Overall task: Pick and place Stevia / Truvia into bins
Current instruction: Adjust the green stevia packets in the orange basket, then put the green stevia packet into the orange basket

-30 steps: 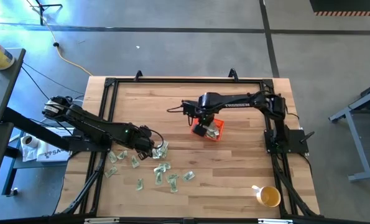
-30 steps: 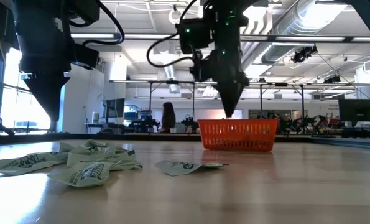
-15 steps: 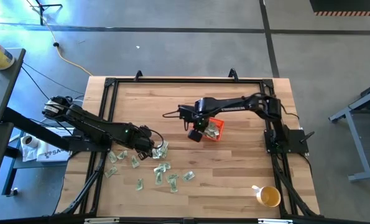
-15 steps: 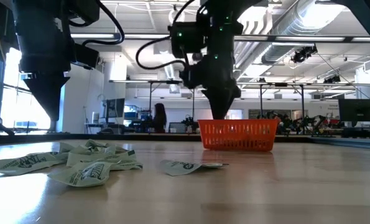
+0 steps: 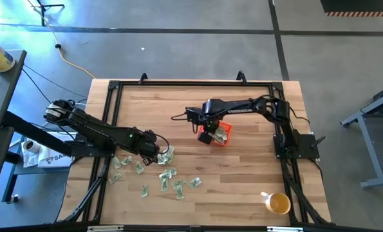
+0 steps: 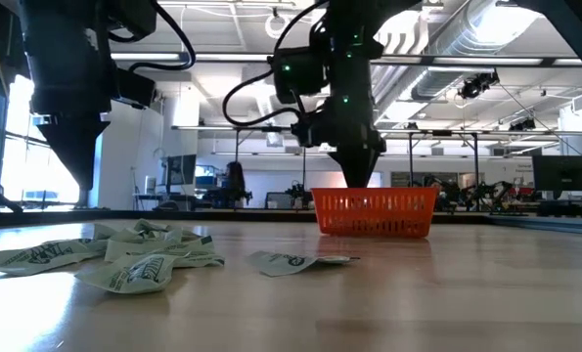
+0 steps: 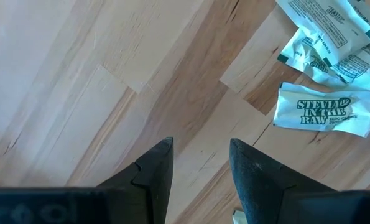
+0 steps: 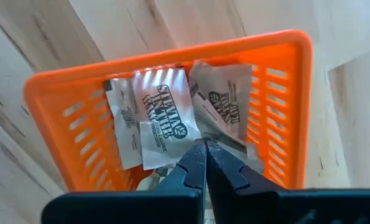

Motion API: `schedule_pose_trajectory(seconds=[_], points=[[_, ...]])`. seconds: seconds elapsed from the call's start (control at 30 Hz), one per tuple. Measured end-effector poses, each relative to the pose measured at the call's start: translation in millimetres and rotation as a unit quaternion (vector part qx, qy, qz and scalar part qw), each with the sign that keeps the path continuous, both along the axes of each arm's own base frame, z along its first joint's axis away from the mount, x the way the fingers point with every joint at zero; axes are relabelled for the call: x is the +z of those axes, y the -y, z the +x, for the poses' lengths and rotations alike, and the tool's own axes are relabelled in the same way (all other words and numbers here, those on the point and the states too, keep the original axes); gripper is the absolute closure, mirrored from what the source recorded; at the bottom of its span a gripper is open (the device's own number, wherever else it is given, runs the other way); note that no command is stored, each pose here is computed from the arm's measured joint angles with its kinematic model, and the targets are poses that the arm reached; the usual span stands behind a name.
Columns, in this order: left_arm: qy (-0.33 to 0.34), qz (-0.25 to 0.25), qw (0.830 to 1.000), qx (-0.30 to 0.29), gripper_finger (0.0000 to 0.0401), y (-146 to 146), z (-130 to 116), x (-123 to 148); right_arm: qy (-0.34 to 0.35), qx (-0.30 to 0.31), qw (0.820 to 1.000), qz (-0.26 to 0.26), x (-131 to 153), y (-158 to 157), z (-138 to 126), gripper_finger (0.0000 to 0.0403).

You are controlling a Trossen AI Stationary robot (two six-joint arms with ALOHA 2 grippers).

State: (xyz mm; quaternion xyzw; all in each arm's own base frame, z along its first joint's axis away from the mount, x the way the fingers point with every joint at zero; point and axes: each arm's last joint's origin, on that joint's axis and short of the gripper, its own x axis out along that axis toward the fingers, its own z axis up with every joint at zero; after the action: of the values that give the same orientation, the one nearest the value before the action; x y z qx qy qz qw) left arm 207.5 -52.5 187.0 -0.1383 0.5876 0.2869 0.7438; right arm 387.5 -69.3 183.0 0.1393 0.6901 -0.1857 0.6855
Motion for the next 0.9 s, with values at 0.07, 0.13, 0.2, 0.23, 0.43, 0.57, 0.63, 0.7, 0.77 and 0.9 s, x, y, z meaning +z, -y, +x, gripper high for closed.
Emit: schedule_pose_trajectory(seconds=[0.07, 0.13, 0.2, 0.23, 0.43, 0.57, 0.63, 0.7, 0.77, 0.9], points=[[-0.003, 0.001, 1.0, 0.0, 0.021, -0.1, -0.5, 0.0, -0.003, 0.0, 1.0, 0.006, -2.5, -0.1, 0.5, 0.0402], [-0.003, 0.001, 1.0, 0.0, 0.021, -0.1, -0.6, 0.0, 0.001, 0.0, 1.0, 0.012, -7.4, -0.4, 1.5, 0.0402], [-0.003, 0.001, 1.0, -0.002, 0.021, -0.1, -0.6, 0.0, 0.003, 0.003, 1.0, 0.027, -13.5, -3.5, 0.3, 0.0402], [-0.004, 0.001, 1.0, -0.002, 0.021, 0.0, -0.6, 0.0, -0.002, 0.005, 1.0, 0.028, -15.5, -5.8, -0.5, 0.0402], [-0.006, -0.002, 1.0, -0.006, 0.021, 0.2, -0.7, -0.1, 0.046, 0.005, 0.999, -0.023, 20.8, -23.7, -1.8, 0.0402], [-0.006, -0.001, 1.0, -0.017, 0.021, 0.3, -0.2, 0.0, 0.126, 0.027, 0.992, -0.007, 53.7, -45.9, -2.7, 0.0402], [-0.006, 0.0, 1.0, -0.02, 0.021, 0.4, 0.0, -0.1, 0.156, 0.073, 0.984, 0.032, 58.1, -67.9, 1.7, 0.0402], [-0.005, 0.0, 1.0, -0.024, 0.021, 0.5, 0.3, 0.0, 0.164, 0.12, 0.977, 0.06, 55.7, -93.5, 4.3, 0.04], [-0.005, 0.0, 1.0, -0.025, 0.021, 0.5, 0.4, 0.0, 0.163, 0.168, 0.97, 0.066, 49.4, -119.3, 6.0, 0.0388], [0.001, -0.002, 1.0, -0.025, 0.021, 0.8, 1.4, 0.1, 0.158, 0.255, 0.952, 0.063, 35.0, -158.8, 7.4, 0.0329]])
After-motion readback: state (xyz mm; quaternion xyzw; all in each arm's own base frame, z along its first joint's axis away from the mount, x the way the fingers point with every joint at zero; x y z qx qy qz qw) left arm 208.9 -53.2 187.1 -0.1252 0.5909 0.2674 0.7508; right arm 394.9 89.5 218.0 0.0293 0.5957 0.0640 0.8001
